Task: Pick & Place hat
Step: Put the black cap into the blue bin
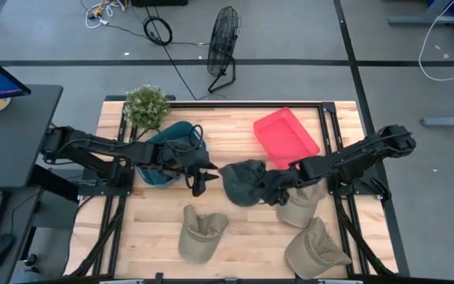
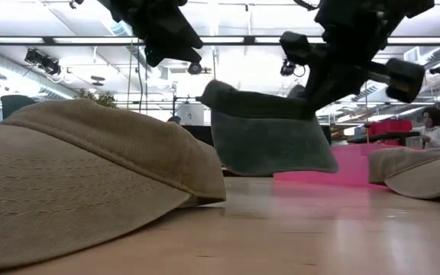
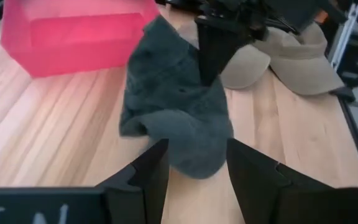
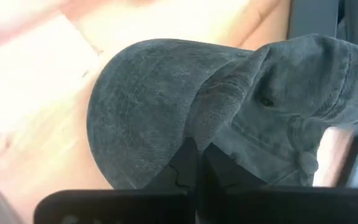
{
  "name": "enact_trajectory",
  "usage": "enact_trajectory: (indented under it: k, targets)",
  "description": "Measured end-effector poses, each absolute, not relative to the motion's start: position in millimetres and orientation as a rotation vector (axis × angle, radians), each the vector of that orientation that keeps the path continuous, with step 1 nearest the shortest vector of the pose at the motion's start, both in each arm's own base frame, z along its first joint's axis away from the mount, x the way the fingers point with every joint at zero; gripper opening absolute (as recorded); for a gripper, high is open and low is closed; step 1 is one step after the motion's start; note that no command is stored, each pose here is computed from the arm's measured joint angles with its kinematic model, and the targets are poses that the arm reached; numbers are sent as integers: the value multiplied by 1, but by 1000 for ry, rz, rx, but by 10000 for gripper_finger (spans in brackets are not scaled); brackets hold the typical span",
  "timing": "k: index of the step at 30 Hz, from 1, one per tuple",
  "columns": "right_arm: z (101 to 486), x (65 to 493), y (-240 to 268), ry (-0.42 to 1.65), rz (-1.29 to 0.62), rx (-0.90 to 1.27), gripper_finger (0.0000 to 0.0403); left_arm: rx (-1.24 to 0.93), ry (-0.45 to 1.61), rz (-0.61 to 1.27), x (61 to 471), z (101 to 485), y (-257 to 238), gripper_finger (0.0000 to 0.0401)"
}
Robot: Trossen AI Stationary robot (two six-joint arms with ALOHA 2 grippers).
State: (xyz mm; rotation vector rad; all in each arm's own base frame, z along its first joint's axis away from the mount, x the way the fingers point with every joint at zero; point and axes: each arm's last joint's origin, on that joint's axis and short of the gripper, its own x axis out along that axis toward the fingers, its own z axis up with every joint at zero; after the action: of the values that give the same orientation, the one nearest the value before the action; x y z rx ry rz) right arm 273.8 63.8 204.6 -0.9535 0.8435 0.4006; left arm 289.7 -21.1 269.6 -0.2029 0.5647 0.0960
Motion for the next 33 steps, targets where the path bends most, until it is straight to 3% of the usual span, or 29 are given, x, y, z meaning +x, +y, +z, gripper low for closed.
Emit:
enact_trajectory:
  k: [12,19,25,33]
  targets:
    - [208,278,62,719,590,-1399,4,-289,479,146,301,270,-8,163]
    - [212,284,61,639,569,-1412,4,-271,403,132,323,258,-9,163]
    - [212,284,61,564,675,-1363,4,-146,363,106,330,256,-7,163]
    - [214,286,62,482,719,-1523,4,-130,372,31,336,249,-9,163]
